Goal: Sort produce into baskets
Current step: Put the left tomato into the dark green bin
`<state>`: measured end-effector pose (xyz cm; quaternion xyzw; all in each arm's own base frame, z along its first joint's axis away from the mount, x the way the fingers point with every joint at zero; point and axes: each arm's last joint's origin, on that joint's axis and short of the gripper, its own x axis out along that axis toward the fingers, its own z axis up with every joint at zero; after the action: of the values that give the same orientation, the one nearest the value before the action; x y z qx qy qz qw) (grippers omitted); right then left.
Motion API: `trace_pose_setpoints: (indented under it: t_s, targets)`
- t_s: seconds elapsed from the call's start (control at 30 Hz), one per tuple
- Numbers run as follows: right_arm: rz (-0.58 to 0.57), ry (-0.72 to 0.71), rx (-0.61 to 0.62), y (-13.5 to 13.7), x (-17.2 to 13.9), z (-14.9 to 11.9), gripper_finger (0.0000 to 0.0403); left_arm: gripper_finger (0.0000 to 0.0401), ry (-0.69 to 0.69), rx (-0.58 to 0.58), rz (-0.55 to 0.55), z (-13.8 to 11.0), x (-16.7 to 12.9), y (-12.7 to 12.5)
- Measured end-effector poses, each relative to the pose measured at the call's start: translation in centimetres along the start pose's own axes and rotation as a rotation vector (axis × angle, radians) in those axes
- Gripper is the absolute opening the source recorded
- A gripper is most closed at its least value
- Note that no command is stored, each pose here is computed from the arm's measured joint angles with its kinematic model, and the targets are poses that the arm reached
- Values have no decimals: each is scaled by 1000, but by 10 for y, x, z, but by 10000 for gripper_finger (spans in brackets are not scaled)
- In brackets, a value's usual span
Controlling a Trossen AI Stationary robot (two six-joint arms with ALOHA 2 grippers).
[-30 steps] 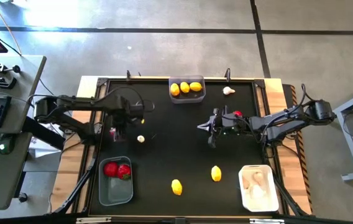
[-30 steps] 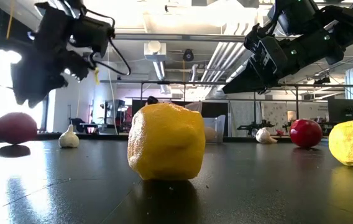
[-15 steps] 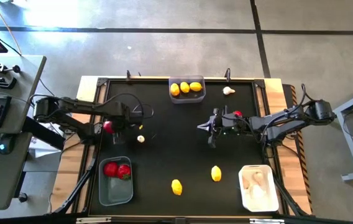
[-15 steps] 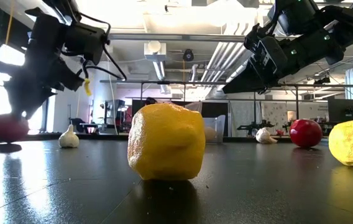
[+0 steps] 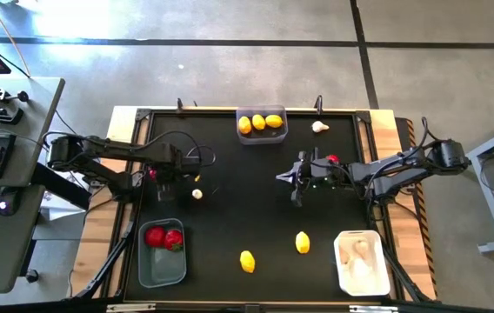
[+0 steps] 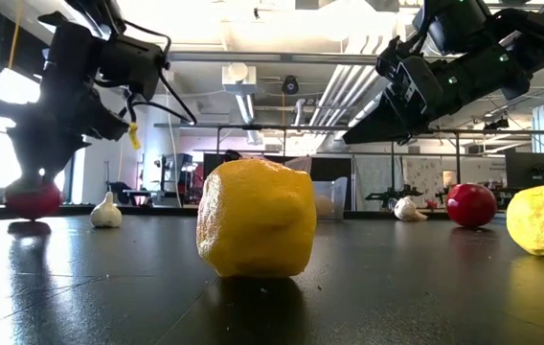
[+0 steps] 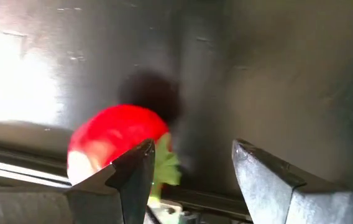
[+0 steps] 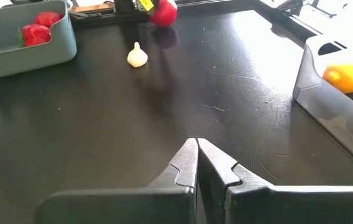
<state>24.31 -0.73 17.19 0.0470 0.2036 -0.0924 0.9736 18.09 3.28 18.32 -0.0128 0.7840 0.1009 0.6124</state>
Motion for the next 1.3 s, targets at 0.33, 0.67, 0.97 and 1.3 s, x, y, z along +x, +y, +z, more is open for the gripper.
trace_pose_setpoints:
  t_s: [0.33, 0.67, 0.97, 1.3]
  targets:
    - [0, 0, 4, 0, 0, 0, 0, 203, 15, -15, 21, -1, -1, 5]
    - [0, -9, 6, 0, 0, 1, 0, 203, 114, -96, 17, -2, 3, 26]
    - [1, -13, 10, 0, 0, 1, 0, 203, 214, -107, 39, 4, 19, 47]
    - [1, -12, 7, 0, 0, 1, 0, 203, 336, -28, 162, -5, 18, 50]
